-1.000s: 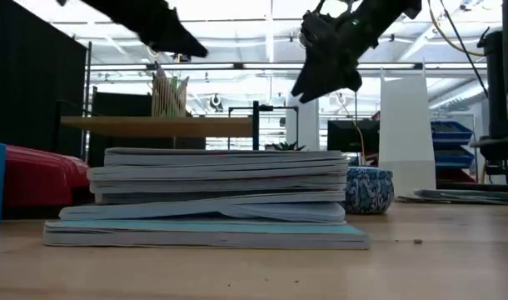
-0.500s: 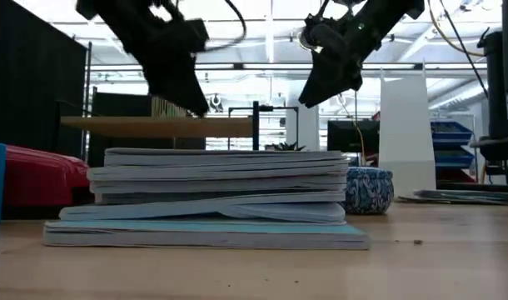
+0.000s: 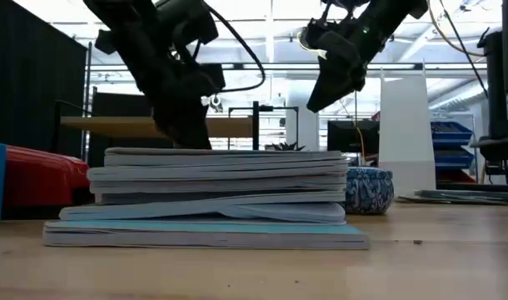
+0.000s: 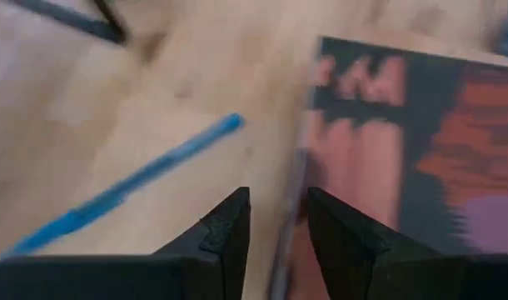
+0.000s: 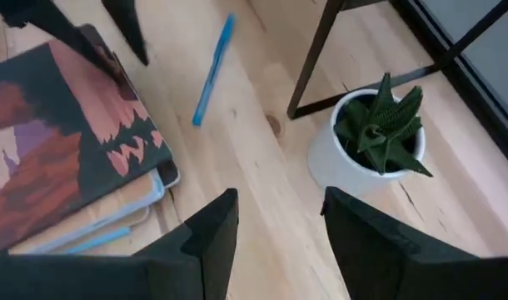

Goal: Stock shelves
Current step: Put the blue pen into the gold pen holder on the shelf

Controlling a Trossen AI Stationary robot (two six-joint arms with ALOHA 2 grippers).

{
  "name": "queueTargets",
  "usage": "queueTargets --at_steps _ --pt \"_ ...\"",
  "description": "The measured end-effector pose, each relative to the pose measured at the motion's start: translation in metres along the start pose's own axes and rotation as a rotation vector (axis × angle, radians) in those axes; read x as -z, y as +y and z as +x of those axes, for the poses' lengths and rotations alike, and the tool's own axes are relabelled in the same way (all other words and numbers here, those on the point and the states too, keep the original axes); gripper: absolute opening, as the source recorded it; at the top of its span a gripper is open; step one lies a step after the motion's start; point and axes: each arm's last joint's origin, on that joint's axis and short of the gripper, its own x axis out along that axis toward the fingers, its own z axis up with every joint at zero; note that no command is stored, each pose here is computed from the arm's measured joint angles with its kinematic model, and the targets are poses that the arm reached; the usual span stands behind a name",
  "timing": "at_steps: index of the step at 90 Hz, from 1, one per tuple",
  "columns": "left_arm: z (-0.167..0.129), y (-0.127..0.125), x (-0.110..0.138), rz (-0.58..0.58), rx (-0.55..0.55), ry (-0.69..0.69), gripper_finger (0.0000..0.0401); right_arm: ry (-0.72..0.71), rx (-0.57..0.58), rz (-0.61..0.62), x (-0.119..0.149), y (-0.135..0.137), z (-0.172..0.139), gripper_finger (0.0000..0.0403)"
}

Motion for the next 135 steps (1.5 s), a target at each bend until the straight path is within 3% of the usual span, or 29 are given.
queueTargets --at_steps 9,17,30,37,44,56,82,103,122,135 --pt "-0.001 -0.009 -0.004 0.093 0.105 -0.043 0.0104 0.001 0.000 -0.022 0.000 0.000 0.000 0.0160" --pt "-0.005 -0.014 -0.013 0.192 0.119 -0.083 0.0104 0.003 0.000 -0.038 0.000 0.000 0.000 0.0160" --pt "-0.016 -0.011 -0.035 0.236 -0.030 -0.137 0.0104 0.018 0.003 -0.056 0.002 0.000 0.000 0.0160" --pt "-0.018 -0.003 -0.040 0.212 -0.154 -0.142 0.0104 0.031 0.005 -0.060 0.003 -0.001 0.000 0.0160" --pt "-0.017 0.008 -0.040 0.172 -0.195 -0.110 0.0104 0.033 0.005 -0.060 0.003 -0.001 0.000 0.0160" --pt "-0.004 0.017 -0.035 0.172 -0.133 -0.024 0.0104 0.033 0.007 -0.060 0.003 -0.001 0.000 0.0160" --pt "0.027 0.007 -0.018 0.221 -0.040 0.100 0.0104 0.034 0.012 -0.058 0.003 -0.001 0.000 0.0160" --pt "0.020 -0.016 -0.029 0.319 0.035 0.051 0.0104 0.032 0.012 -0.050 0.003 -0.001 0.000 0.0160" --pt "0.019 -0.003 -0.038 0.405 -0.134 0.023 0.0104 0.024 0.011 -0.047 0.002 -0.001 0.000 0.0160" --pt "0.022 0.016 -0.040 0.445 -0.170 0.061 0.0104 0.024 0.011 -0.047 0.002 -0.001 0.000 0.0160"
